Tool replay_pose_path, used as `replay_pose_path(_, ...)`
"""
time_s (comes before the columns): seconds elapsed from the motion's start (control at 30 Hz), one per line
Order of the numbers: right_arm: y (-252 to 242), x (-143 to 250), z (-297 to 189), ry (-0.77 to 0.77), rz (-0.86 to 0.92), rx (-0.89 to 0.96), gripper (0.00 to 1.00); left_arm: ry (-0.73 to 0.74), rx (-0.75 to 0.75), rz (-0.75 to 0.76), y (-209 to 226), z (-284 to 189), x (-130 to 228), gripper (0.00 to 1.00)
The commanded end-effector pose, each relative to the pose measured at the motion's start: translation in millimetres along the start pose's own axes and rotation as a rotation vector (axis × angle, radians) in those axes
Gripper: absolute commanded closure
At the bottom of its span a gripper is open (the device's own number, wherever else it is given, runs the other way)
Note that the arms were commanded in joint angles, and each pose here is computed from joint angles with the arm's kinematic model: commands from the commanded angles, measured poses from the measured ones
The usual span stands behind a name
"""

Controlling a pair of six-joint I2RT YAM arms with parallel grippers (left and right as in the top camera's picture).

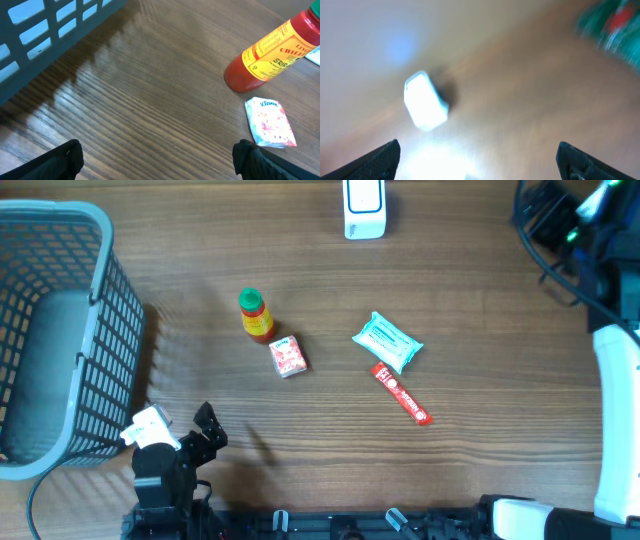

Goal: Scan the item barcode
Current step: 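Return the right gripper and grasp the green wipes pack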

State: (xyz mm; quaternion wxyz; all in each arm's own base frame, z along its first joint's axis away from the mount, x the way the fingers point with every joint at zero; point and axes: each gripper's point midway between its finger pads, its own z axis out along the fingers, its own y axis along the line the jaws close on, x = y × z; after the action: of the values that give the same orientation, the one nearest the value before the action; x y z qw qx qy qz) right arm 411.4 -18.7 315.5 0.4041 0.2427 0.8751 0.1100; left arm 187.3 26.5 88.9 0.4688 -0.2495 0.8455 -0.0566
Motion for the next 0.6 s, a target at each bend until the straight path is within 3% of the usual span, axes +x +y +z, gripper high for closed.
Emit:
replay_pose_path(0.0,9.7,91.5,13.5,0.358,0.078,0.01,0.0,-0.009,-0.011,0.0,2.3,0.6,-0.8,0.0)
replay_pose_path(0.17,-15.4,204.6,24.2,0.664,0.121,0.192,0.0,-0.009,-0.011,0.0,2.3,0.6,-0.7,0.0)
replay_pose_path(0.27,-23.5,240.6,46.1,0.684,0.161,0.215,0.03,-0.009,-0.011,0.0,2.3,0.6,-0.7,0.0)
replay_pose_path(0.37,-30.6,274.1,76.1,0.664,0.256,0.199,0.21,-0.009,-0.011,0.0,2.3,0.6,-0.7,0.0)
replay_pose_path(0.57,-27.8,305.8,111.9,0.605,0.286,0.01,0.27,-0.009,-0.011,0.0,2.3,0.6,-0.7,0.0)
